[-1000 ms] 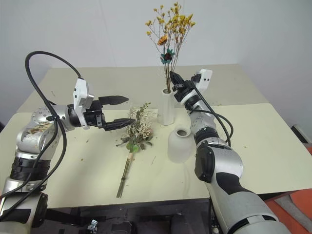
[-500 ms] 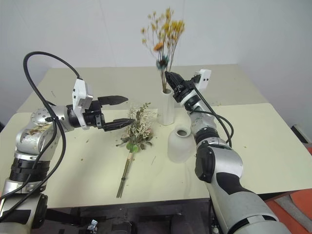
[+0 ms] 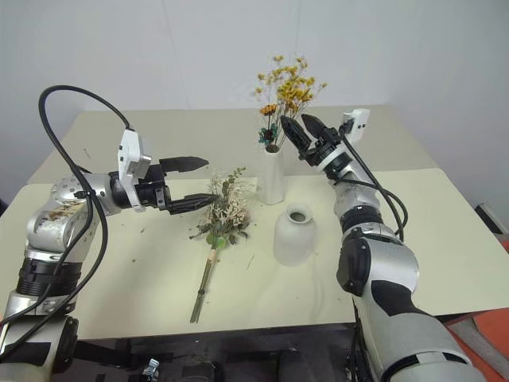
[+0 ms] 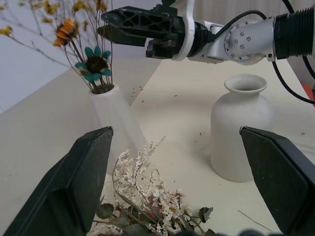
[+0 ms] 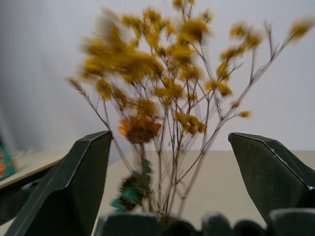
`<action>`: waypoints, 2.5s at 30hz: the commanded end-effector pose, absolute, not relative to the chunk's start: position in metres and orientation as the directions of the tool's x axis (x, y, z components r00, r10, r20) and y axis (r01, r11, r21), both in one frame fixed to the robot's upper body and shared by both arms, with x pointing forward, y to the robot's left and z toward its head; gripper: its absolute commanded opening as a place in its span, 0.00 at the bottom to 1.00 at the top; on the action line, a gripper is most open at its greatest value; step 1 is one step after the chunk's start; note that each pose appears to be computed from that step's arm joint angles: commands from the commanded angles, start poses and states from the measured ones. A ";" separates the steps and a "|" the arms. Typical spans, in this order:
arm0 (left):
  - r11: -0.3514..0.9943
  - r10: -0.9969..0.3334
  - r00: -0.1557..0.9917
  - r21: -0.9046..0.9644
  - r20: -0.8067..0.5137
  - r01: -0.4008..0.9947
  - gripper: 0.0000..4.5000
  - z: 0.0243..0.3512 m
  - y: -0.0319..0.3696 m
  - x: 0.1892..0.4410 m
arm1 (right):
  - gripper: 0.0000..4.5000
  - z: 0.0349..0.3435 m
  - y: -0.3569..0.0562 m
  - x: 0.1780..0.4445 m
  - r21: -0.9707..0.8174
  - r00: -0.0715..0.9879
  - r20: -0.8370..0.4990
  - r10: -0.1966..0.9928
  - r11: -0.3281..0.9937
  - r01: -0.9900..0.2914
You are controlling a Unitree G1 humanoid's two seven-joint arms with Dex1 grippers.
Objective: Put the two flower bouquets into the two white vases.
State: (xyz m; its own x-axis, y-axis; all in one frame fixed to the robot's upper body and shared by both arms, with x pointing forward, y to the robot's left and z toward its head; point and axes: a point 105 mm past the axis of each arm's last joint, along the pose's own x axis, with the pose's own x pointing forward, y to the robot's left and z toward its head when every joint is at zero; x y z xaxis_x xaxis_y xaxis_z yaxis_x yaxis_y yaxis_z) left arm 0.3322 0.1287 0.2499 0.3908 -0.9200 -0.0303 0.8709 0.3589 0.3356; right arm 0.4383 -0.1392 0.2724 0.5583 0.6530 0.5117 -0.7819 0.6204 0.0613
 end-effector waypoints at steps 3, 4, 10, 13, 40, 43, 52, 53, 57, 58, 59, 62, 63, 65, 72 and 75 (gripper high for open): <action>0.422 -0.902 0.426 0.340 0.066 0.841 1.00 0.273 0.136 0.322 | 0.99 0.290 -0.156 0.422 -0.109 0.474 0.484 0.735 0.588 -0.801; 0.440 -0.894 0.442 0.325 0.073 0.837 1.00 0.273 0.137 0.321 | 0.99 0.291 -0.161 0.419 -0.140 0.472 0.474 0.743 0.593 -0.793; 0.585 -0.803 0.594 0.258 0.050 0.769 1.00 0.268 0.141 0.306 | 0.99 0.285 -0.186 0.407 -0.240 0.535 0.305 0.788 0.607 -0.758; 0.676 -0.730 0.681 0.191 0.047 0.712 1.00 0.268 0.140 0.300 | 0.99 0.275 -0.205 0.408 -0.273 0.657 0.132 0.742 0.665 -0.695; 0.775 -0.608 0.468 -0.353 -0.642 0.523 1.00 0.163 0.123 0.291 | 0.99 0.264 -0.176 0.273 -0.376 0.615 -0.247 0.749 0.511 -0.773; 0.759 -0.637 0.415 -0.434 -0.650 0.485 1.00 0.162 0.118 0.294 | 0.99 0.267 -0.175 0.272 -0.389 0.634 -0.226 0.740 0.528 -0.755; 0.732 -0.662 0.320 -0.494 -0.678 0.469 1.00 0.157 0.088 0.315 | 0.99 0.269 -0.176 0.258 -0.403 0.684 -0.177 0.708 0.582 -0.706; 0.731 -0.661 0.305 -0.497 -0.686 0.467 1.00 0.154 0.087 0.316 | 0.99 0.269 -0.177 0.257 -0.403 0.694 -0.170 0.699 0.594 -0.696; 0.745 -0.634 0.251 -0.492 -0.731 0.450 1.00 0.142 0.086 0.319 | 0.99 0.269 -0.179 0.253 -0.404 0.720 -0.152 0.677 0.622 -0.671; 0.749 -0.626 0.239 -0.488 -0.742 0.448 1.00 0.140 0.086 0.319 | 0.99 0.268 -0.180 0.252 -0.405 0.725 -0.149 0.672 0.628 -0.665; 0.746 -0.625 0.225 -0.487 -0.747 0.454 0.96 0.139 0.085 0.319 | 1.00 0.268 -0.180 0.252 -0.406 0.730 -0.148 0.667 0.632 -0.660; 0.756 -0.605 0.205 -0.475 -0.769 0.451 0.79 0.134 0.084 0.321 | 1.00 0.267 -0.181 0.251 -0.408 0.740 -0.136 0.659 0.644 -0.648; 0.768 -0.591 0.209 -0.464 -0.779 0.441 0.73 0.130 0.085 0.323 | 1.00 0.266 -0.180 0.251 -0.407 0.743 -0.131 0.656 0.648 -0.644; 0.777 -0.583 0.212 -0.462 -0.784 0.428 0.58 0.128 0.084 0.326 | 1.00 0.266 -0.180 0.251 -0.406 0.746 -0.126 0.654 0.652 -0.640; 0.776 -0.596 0.247 -0.470 -0.764 0.422 0.07 0.130 0.079 0.334 | 1.00 0.265 -0.179 0.253 -0.402 0.743 -0.126 0.657 0.651 -0.644; 0.764 -0.615 0.256 -0.483 -0.745 0.428 0.02 0.132 0.078 0.335 | 1.00 0.264 -0.178 0.253 -0.399 0.733 -0.133 0.667 0.641 -0.656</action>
State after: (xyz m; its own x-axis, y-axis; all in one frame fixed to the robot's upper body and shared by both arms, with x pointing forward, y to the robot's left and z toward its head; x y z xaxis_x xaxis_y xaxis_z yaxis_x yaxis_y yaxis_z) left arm 0.3329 0.0795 0.1221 0.2344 -0.5859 -0.7757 0.4070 0.7838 -0.4690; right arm 0.2557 -0.1786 0.2545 0.7334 0.6593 -0.1654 -0.6667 0.6501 -0.3647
